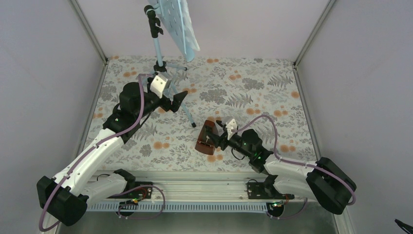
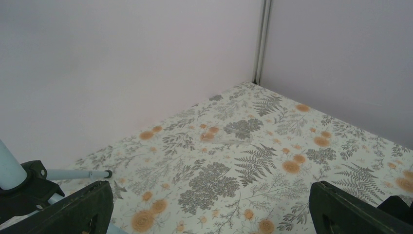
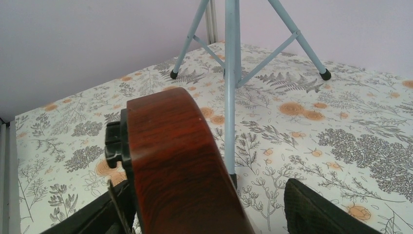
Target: Pack up the instrument practice props
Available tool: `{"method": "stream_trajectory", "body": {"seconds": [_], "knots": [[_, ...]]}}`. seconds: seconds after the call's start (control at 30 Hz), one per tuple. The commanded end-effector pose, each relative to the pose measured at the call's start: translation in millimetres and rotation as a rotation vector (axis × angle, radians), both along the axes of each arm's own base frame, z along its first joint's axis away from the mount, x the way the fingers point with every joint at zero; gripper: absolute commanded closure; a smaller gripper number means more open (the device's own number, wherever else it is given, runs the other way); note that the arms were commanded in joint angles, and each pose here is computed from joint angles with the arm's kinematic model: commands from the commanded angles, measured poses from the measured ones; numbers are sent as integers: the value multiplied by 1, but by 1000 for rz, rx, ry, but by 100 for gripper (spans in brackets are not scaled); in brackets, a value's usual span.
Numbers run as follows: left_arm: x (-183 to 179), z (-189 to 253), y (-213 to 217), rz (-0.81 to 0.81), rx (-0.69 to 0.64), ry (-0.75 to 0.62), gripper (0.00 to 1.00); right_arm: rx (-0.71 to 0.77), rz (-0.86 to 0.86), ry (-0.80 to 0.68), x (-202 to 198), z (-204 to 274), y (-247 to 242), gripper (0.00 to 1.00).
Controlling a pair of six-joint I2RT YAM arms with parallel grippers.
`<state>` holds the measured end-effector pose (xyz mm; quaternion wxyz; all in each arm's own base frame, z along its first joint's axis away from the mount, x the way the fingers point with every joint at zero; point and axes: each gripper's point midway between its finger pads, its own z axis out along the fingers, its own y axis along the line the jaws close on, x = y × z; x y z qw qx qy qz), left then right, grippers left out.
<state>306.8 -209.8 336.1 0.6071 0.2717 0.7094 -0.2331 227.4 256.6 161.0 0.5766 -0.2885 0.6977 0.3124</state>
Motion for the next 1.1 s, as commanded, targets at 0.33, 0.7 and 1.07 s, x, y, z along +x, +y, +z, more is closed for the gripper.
{"method": "stream_trajectory", "body": {"seconds": [0.33,0.7,1.07], "knots": [[-4,10,-1,-20,-14,-25,0,48,-9,-18,11,16,3,35],[-5,11,-1,-24,-16,-26,0,65,40,3,11,16,9,42],[-5,9,-3,-29,-15,-20,0,68,59,25,12,14,11,47]]}}
